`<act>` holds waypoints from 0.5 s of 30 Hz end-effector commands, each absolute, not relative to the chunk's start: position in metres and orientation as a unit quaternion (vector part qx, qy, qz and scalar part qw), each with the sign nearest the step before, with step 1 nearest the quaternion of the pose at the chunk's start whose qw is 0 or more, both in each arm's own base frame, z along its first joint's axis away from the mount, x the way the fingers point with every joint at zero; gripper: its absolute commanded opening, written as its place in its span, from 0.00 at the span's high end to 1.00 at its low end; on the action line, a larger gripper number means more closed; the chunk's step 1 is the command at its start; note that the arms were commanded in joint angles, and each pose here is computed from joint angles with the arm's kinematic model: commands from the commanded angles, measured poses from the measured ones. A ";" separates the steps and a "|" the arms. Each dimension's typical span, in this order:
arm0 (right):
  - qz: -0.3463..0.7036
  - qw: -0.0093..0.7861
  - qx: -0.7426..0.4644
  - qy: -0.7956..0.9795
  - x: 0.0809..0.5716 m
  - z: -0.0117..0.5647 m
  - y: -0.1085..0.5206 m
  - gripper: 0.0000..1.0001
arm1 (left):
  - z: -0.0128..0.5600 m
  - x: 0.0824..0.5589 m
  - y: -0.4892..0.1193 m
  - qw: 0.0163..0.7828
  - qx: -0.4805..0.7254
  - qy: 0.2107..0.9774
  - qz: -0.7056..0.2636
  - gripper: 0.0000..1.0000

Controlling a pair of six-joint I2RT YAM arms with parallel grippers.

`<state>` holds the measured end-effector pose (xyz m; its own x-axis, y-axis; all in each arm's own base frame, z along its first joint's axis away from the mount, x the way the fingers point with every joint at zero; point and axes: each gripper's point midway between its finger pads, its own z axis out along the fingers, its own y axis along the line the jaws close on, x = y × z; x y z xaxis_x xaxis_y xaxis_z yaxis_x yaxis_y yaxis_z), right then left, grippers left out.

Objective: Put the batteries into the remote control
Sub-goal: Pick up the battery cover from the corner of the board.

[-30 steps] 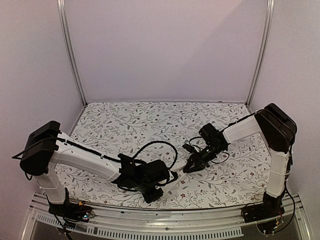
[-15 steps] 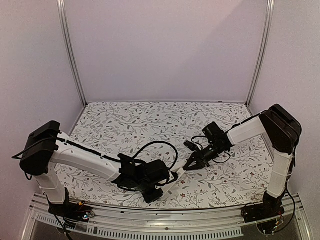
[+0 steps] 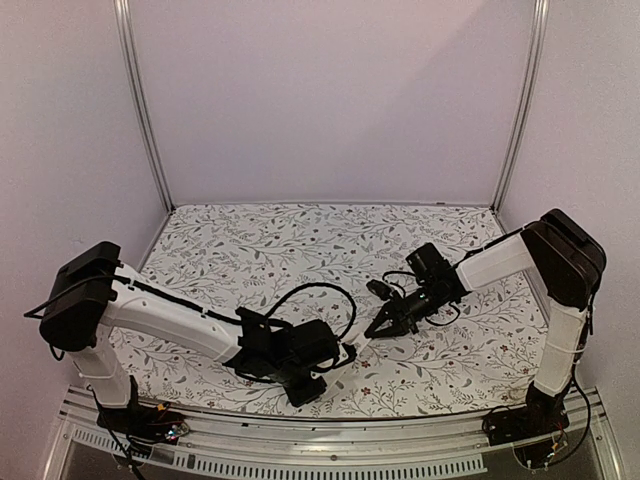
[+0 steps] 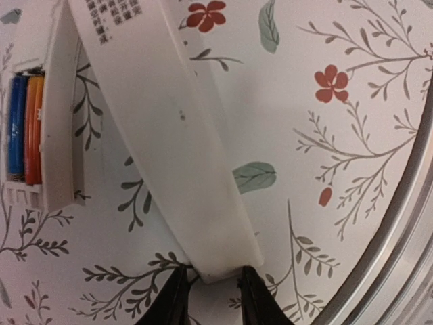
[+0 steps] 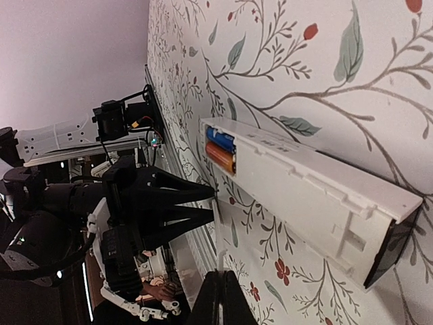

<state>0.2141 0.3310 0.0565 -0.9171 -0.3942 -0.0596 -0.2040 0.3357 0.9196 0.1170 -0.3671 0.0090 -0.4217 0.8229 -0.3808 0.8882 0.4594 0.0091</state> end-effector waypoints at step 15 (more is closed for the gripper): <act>-0.538 0.024 0.189 -0.821 0.222 0.086 0.322 1.00 | 0.075 0.145 -0.356 0.289 0.449 0.833 -0.144 0.28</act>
